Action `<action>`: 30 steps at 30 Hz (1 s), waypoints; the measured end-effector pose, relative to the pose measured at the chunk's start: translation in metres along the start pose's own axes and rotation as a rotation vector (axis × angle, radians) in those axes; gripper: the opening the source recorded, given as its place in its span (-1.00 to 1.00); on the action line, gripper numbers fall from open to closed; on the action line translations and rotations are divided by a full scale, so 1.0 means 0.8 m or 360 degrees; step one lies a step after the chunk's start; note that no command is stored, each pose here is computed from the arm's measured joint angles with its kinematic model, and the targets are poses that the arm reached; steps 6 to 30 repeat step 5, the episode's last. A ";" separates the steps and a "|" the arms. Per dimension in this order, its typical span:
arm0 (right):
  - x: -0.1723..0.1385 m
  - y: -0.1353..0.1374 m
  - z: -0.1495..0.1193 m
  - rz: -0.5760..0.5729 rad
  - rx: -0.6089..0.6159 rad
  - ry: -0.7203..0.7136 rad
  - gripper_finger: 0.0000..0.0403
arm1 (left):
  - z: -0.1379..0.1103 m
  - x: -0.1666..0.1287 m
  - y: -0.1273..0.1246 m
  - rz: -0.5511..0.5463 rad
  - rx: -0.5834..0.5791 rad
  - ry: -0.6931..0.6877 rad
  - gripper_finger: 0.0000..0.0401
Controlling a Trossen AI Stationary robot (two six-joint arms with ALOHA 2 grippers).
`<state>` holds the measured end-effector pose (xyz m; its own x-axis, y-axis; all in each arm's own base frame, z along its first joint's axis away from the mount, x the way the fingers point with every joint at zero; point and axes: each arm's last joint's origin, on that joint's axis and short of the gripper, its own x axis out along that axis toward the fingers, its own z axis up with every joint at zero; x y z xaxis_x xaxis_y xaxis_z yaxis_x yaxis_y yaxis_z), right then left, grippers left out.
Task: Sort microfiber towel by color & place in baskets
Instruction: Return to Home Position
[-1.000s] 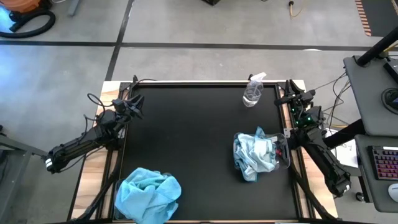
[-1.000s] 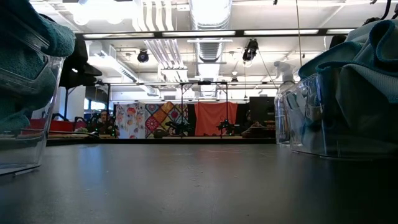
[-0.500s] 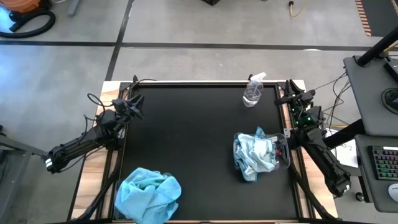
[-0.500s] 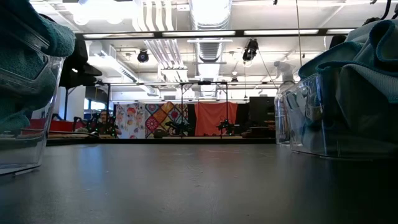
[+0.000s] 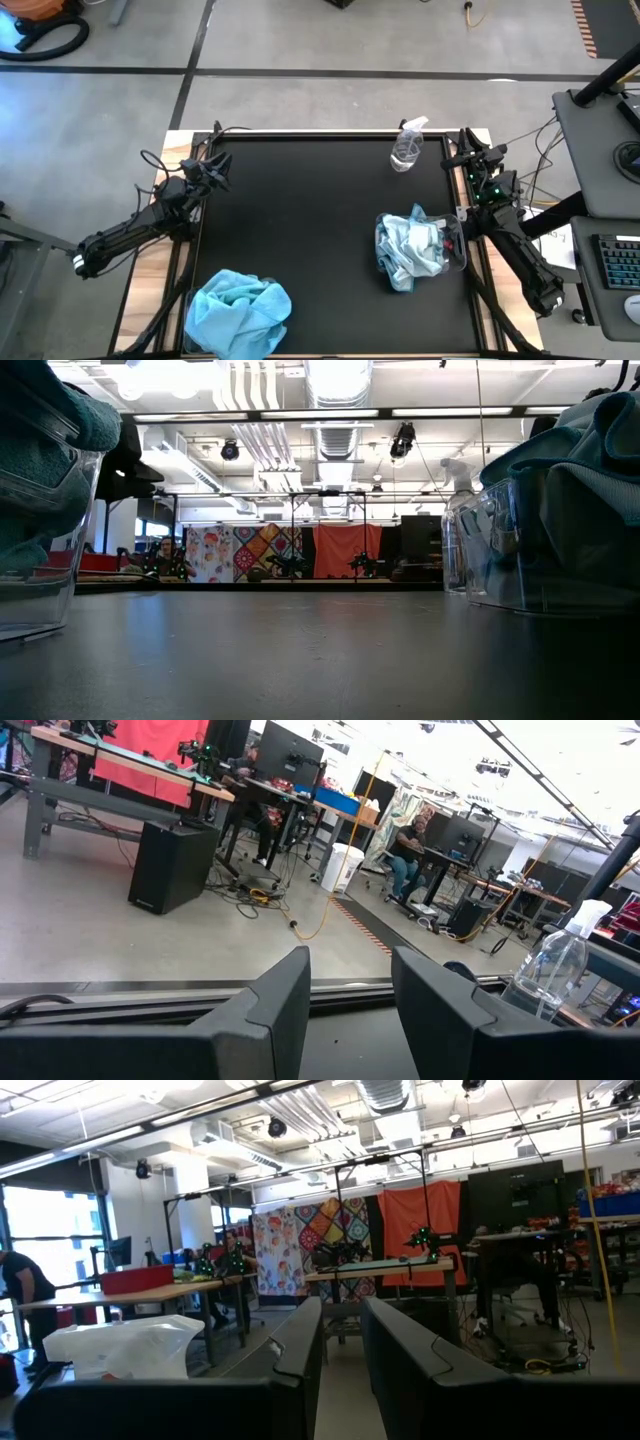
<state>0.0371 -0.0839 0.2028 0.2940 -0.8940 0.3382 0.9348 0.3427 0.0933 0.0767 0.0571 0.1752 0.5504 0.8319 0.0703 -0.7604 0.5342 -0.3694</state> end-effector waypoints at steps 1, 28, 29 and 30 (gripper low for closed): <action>0.000 0.000 0.000 0.0000 0.0000 0.0000 -0.66 | 0.000 0.000 0.000 0.0000 -0.0001 -0.0001 -0.37; 0.000 0.000 0.000 0.0001 0.0000 0.0000 -0.66 | 0.000 0.000 0.000 0.0000 -0.0001 -0.0001 -0.37; 0.000 0.000 0.000 0.0001 0.0000 0.0000 -0.66 | 0.000 0.000 0.000 0.0000 -0.0001 -0.0001 -0.37; 0.000 0.000 0.000 0.0001 0.0000 0.0000 -0.66 | 0.000 0.000 0.000 0.0000 -0.0001 -0.0001 -0.37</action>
